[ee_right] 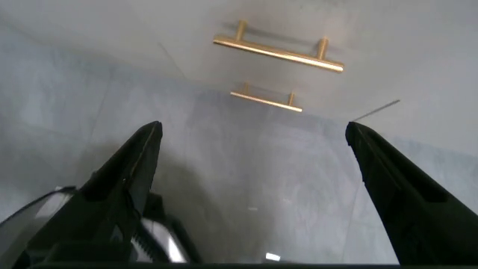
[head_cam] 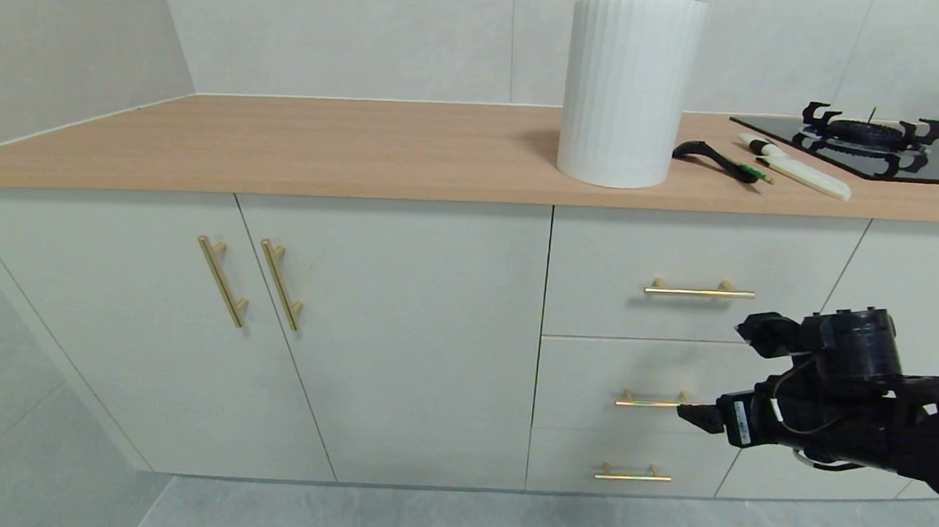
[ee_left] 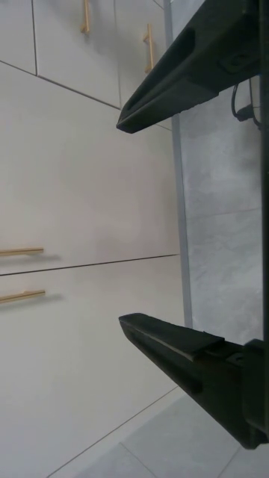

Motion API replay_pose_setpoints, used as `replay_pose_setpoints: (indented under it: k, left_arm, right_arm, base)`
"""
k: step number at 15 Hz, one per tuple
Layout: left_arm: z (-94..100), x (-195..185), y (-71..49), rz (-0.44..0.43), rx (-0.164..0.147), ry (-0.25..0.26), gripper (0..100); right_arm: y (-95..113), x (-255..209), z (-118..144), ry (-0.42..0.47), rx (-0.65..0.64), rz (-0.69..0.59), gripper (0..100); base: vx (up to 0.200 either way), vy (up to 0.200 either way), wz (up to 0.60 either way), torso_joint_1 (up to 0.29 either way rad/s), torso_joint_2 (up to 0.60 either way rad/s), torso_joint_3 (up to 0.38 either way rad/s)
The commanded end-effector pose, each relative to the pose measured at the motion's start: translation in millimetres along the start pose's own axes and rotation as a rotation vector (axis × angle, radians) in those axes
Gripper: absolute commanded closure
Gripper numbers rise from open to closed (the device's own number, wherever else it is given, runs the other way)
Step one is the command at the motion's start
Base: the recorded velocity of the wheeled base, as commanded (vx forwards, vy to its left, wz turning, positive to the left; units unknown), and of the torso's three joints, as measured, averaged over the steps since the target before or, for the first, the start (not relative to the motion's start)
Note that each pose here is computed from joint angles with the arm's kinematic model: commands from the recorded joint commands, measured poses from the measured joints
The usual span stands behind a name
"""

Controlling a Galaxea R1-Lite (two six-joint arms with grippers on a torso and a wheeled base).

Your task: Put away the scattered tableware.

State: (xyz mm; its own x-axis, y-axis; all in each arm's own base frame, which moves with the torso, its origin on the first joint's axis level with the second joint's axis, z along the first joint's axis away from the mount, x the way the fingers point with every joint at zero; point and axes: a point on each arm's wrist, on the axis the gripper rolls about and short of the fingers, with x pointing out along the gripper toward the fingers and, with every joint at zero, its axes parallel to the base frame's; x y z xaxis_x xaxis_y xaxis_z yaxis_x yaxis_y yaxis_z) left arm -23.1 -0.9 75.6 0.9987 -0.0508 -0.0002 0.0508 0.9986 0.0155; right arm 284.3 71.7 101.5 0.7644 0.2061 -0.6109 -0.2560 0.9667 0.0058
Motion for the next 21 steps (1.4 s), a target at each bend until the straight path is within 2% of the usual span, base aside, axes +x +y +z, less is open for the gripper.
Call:
replay_pose_setpoints:
  k: [1, 7, 11, 16, 21]
  left_arm:
    - [0.0, 0, 0.0, 0.0, 0.0, 0.001, 0]
    - [0.0, 0, 0.0, 0.0, 0.0, 0.001, 0]
    - [0.0, 0, 0.0, 0.0, 0.0, 0.001, 0]
    - [0.0, 0, 0.0, 0.0, 0.0, 0.001, 0]
    - [0.0, 0, 0.0, 0.0, 0.0, 0.001, 0]
  right_arm:
    - [-2, 33, -17, 0.058, 0.003, -0.023, 0]
    - [-16, 85, -38, -0.024, 0.055, -0.089, 0]
    - [-19, 117, -47, -0.145, 0.095, -0.166, 0]
    - [-22, 143, -46, -0.174, 0.153, -0.233, 0]
    - [-23, 156, -49, -0.195, 0.157, -0.241, 0]
  base:
    - [0.0, 0.0, 0.0, 0.0, 0.0, 0.0]
    - [0.0, 0.0, 0.0, 0.0, 0.0, 0.0]
    - [0.0, 0.0, 0.0, 0.0, 0.0, 0.0]
    - [0.0, 0.0, 0.0, 0.0, 0.0, 0.0]
    - [0.0, 0.0, 0.0, 0.0, 0.0, 0.0]
